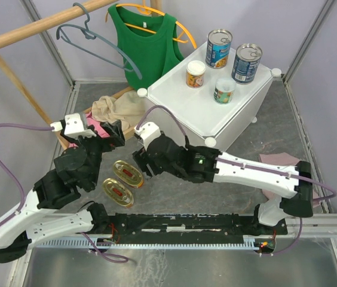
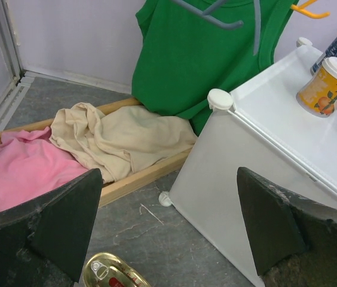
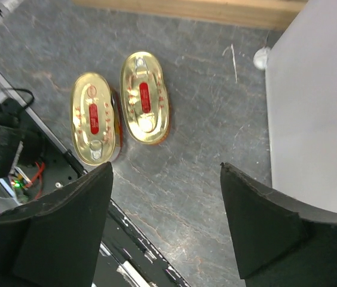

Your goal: Place and organize the canned foods onto the counter

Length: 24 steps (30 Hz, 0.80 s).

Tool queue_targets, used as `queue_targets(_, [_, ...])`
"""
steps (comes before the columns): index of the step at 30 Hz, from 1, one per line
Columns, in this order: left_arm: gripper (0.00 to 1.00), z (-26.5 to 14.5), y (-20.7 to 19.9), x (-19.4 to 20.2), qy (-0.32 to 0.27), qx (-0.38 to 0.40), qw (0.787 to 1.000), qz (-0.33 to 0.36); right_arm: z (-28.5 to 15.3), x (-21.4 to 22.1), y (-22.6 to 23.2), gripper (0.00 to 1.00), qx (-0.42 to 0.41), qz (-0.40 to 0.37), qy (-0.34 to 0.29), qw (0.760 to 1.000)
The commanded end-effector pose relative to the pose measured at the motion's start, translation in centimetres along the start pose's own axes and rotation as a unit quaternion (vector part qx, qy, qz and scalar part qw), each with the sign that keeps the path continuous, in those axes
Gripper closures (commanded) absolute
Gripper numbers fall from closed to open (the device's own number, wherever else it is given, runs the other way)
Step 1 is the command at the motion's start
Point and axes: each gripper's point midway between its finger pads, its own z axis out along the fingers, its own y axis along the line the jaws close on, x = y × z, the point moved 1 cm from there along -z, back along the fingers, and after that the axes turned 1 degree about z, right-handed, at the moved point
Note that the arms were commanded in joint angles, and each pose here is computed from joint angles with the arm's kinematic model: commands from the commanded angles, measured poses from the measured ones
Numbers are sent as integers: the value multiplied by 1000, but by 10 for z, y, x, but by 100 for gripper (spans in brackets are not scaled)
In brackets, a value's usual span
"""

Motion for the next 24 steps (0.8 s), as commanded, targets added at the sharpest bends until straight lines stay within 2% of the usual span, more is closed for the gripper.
queue_targets(1, [1,1,2,-14,-18,-10,1000,-12,24,16,14,18,-7,-4,-5,1000])
queue_targets(16, [1,-5,7,-16,-22,5,999,-28,113,95,26,3,2,-91,62,994])
queue_targets(24, [1,-6,8,-11,-21,11,999,-30,141,115,30,1,2,-113,75,991])
